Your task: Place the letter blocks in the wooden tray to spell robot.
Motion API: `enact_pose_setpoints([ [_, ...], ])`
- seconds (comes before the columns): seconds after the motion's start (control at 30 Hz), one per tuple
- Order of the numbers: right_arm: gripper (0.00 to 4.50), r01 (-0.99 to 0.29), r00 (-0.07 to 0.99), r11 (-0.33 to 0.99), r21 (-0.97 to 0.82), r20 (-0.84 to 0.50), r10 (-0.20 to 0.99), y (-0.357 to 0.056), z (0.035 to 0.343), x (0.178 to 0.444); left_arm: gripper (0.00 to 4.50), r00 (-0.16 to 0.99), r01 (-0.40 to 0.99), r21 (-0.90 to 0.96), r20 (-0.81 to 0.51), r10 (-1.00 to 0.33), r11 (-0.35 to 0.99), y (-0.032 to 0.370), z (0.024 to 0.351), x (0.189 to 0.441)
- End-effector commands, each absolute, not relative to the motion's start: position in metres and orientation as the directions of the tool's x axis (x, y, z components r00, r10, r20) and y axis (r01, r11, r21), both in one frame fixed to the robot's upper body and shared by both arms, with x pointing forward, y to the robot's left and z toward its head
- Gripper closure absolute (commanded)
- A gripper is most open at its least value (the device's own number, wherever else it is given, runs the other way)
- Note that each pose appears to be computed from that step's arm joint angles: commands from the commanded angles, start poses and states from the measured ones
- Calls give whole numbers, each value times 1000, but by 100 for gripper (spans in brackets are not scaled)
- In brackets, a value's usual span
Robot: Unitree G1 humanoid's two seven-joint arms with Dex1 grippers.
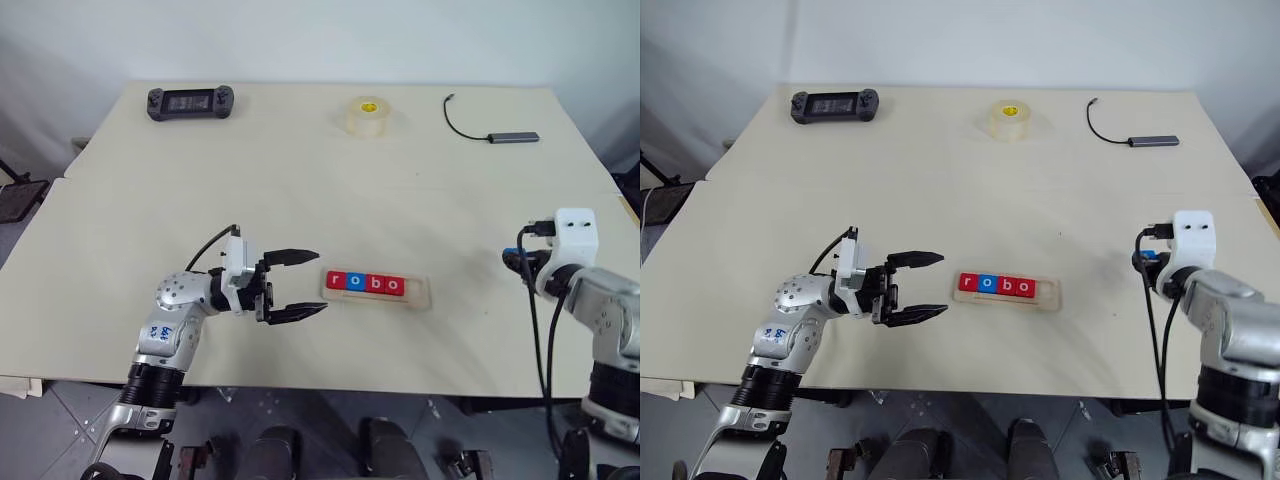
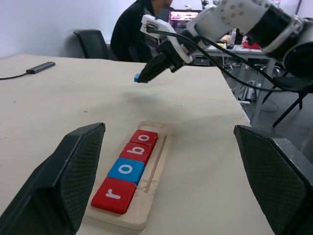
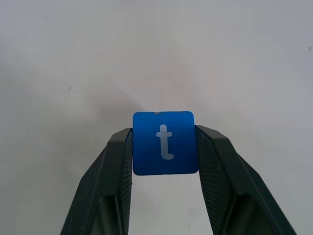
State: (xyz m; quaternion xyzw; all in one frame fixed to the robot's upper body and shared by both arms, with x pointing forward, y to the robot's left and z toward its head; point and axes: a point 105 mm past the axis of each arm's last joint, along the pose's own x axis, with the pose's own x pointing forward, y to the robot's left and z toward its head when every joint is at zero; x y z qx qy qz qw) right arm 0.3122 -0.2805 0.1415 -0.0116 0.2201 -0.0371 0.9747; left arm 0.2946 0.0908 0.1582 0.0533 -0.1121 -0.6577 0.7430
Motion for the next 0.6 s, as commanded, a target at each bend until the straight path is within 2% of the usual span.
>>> enact_pose_setpoints([
  [0.03, 304, 75, 908, 997, -32, -411, -81, -260, 144, 292, 0, 93, 960, 254, 108, -990, 117, 90, 167, 297],
  [0.17, 304, 85, 895, 996, 6, -439, -73, -246, 132, 285, 0, 84, 961, 254, 106, -991, 108, 89, 166, 297],
  [0.4, 64, 40, 893, 999, -9, -448, -39, -250, 137, 292, 0, 87, 961, 253, 117, -989, 114, 87, 166, 297],
  [0.47, 3, -35, 893, 999, -41, -450, 13, -255, 145, 295, 0, 93, 960, 253, 118, -989, 120, 88, 166, 296],
  [0.53, 3, -147, 890, 986, -85, -446, 94, -258, 155, 299, 0, 99, 959, 252, 118, -988, 126, 89, 165, 296],
  [0.6, 3, -317, 863, 937, -149, -455, 219, -259, 165, 300, 0, 104, 959, 253, 119, -987, 131, 90, 165, 296],
])
